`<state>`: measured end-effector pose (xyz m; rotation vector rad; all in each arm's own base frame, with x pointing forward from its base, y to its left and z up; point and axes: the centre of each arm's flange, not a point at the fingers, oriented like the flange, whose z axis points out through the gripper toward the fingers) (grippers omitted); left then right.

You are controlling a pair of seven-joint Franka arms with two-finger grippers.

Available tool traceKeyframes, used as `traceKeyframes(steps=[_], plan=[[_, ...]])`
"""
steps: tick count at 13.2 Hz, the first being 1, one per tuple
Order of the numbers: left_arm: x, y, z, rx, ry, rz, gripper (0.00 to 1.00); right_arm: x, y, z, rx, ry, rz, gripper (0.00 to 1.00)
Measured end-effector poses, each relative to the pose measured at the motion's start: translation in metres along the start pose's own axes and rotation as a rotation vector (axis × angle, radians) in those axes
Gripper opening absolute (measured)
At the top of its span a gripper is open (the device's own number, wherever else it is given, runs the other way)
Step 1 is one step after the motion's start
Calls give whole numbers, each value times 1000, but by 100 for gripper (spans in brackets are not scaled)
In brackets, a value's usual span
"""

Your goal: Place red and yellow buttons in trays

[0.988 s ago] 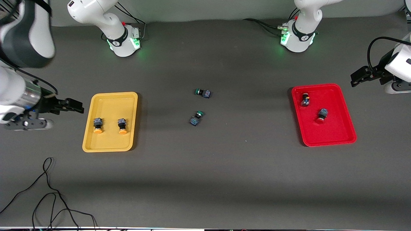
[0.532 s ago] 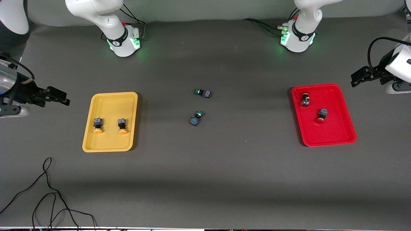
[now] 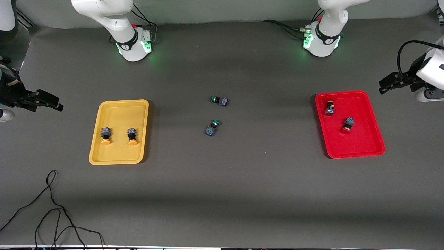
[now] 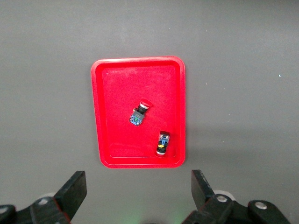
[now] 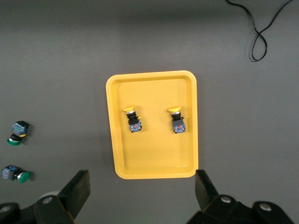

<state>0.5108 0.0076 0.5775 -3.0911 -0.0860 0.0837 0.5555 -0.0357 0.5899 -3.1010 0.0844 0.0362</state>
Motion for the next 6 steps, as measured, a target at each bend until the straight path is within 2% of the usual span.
traceKeyframes(steps=[6], plan=[[0,0,2,0,-9,0,100,-2,1,-3,-26,6,-4,100]])
